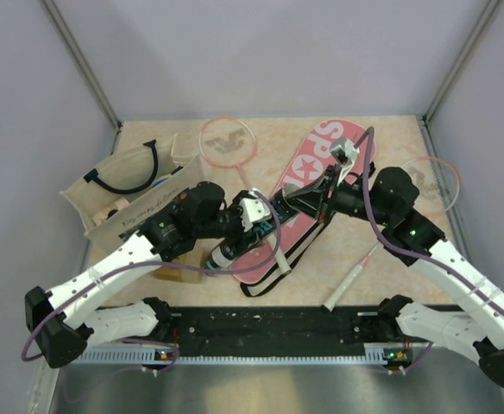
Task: Pack up the badminton gear
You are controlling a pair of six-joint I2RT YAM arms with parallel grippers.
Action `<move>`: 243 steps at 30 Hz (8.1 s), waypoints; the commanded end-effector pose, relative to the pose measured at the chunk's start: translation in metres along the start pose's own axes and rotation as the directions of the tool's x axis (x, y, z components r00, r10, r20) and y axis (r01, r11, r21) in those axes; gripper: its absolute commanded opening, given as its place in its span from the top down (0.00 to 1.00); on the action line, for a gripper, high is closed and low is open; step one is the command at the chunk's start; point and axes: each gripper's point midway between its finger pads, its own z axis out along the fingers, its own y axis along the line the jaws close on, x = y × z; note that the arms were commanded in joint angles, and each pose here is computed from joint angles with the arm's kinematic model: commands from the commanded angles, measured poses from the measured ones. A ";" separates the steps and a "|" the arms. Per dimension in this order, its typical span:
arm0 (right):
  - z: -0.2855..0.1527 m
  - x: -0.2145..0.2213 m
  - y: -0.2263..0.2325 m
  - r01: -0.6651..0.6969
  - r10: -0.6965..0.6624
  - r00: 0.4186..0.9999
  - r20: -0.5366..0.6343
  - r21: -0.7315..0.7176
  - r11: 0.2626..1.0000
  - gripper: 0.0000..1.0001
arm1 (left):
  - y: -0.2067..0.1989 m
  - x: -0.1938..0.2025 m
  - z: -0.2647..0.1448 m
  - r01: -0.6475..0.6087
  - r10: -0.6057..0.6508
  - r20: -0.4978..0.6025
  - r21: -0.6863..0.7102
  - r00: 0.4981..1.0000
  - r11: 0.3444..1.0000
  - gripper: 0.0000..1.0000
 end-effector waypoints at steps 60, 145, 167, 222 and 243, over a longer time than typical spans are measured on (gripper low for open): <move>-0.033 -0.025 0.027 -0.007 0.006 1.000 0.007 0.071 0.997 0.59 | 0.008 -0.102 -0.024 -0.141 0.156 0.379 -0.065 0.912 0.988 0.75; -0.022 0.045 -0.047 0.104 0.000 0.944 -0.330 0.297 0.949 0.37 | 0.019 -0.110 -0.006 -0.176 0.190 0.353 -0.071 0.916 0.982 0.80; -0.069 -0.074 -0.010 -0.065 -0.032 0.968 0.250 0.370 0.927 0.32 | 0.051 -0.093 -0.053 0.086 0.028 0.340 -0.316 0.940 0.945 0.83; 0.162 0.279 -0.222 -0.002 0.495 0.835 -0.242 0.896 0.443 0.77 | -0.012 -0.092 -0.235 0.117 0.196 0.624 -0.425 0.756 0.898 0.82; 0.178 0.162 -0.181 -0.160 0.360 0.927 -0.104 0.759 0.631 1.00 | 0.000 -0.079 -0.214 0.106 0.189 0.551 -0.458 0.813 0.882 0.82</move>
